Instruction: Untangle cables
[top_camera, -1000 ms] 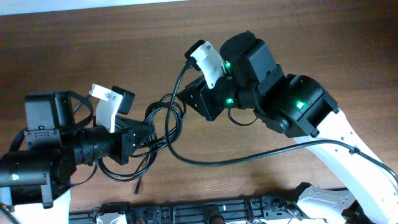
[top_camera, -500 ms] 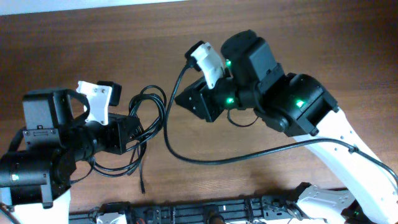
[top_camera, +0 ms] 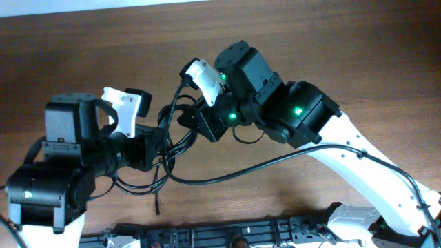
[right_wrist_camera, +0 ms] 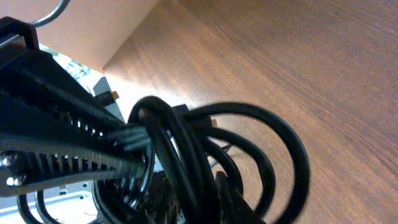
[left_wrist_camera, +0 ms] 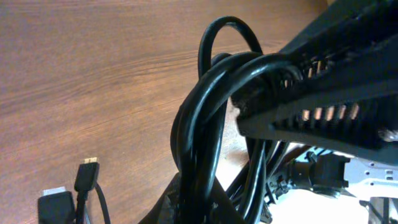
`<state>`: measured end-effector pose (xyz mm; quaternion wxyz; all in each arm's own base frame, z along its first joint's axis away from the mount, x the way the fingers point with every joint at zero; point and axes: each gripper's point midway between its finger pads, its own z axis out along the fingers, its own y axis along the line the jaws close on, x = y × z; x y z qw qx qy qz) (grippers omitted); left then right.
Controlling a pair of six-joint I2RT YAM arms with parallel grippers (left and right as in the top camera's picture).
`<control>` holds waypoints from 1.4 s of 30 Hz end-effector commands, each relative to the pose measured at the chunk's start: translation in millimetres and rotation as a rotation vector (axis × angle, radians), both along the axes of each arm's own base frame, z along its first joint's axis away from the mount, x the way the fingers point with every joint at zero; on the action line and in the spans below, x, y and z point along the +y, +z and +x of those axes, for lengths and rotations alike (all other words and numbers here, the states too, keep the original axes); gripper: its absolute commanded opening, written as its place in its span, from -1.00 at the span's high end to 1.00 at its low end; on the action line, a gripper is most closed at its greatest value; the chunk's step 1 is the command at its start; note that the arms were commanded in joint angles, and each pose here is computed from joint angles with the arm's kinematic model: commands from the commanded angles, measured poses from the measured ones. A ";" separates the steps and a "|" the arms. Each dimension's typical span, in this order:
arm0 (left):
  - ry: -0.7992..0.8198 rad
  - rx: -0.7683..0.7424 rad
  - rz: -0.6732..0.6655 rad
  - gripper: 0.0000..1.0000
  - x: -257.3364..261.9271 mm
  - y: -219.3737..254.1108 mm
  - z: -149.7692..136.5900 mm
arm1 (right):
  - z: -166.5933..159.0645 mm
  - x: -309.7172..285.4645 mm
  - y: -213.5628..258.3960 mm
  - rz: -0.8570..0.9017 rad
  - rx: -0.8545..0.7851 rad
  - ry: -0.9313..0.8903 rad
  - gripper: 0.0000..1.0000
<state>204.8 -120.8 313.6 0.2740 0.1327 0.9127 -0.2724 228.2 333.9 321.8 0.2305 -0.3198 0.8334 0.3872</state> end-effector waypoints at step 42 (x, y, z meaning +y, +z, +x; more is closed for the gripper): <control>0.021 0.005 0.090 0.97 2.9 -6.1 -10.8 | 116.1 -96.1 15.5 -0.046 -0.097 -0.948 0.92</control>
